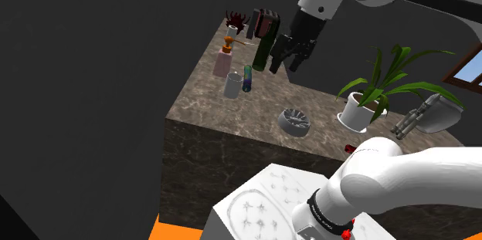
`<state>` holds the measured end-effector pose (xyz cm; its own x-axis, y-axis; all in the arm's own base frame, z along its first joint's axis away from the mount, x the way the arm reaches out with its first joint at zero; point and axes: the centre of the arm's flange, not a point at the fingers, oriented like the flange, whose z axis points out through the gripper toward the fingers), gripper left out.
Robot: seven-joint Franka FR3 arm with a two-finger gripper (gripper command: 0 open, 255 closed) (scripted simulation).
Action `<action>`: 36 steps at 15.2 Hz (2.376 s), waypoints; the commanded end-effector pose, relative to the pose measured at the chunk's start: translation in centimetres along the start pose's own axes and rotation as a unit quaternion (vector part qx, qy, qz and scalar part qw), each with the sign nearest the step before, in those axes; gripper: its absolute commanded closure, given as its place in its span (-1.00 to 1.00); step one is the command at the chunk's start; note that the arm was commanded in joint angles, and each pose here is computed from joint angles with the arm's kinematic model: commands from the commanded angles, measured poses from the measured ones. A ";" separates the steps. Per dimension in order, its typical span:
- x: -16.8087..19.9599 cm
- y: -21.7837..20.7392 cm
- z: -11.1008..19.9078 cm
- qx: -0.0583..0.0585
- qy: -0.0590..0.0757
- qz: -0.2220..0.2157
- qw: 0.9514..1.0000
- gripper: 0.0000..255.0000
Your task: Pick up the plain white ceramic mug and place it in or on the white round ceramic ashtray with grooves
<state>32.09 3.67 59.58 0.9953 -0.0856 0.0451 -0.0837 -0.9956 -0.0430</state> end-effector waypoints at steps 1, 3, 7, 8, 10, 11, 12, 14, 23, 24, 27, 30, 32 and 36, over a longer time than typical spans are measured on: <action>0.0 0.0 0.0 0.000 0.000 0.000 1.000 -1.00; 2.0 0.7 1.6 -0.002 0.000 -0.006 1.000 -1.00; 6.0 2.0 4.7 -0.006 0.000 -0.019 1.000 -1.00; 7.0 2.3 5.5 -0.008 0.000 -0.022 1.000 -1.00; 9.0 2.9 7.1 -0.010 0.000 -0.028 1.000 -1.00; 10.0 3.2 7.8 -0.011 0.000 -0.031 0.999 -1.00; 11.0 3.5 8.6 -0.012 0.000 -0.034 0.999 -1.00; 13.0 4.1 10.2 -0.014 0.000 -0.040 0.999 -1.00; 22.2 6.5 17.2 -0.024 0.001 -0.068 0.997 -1.00; 23.2 6.7 17.9 -0.025 0.001 -0.071 0.997 -1.00; 26.3 7.4 20.3 -0.028 0.001 -0.080 0.996 -1.00; 28.2 7.8 22.2 -0.030 0.001 -0.086 0.996 -1.00; 28.2 7.9 23.3 -0.030 0.001 -0.086 0.996 -1.00; 28.3 8.0 25.4 -0.030 0.001 -0.086 0.996 -1.00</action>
<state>60.81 -5.81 35.59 0.9951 0.0862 0.0483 0.0851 -0.9961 0.0248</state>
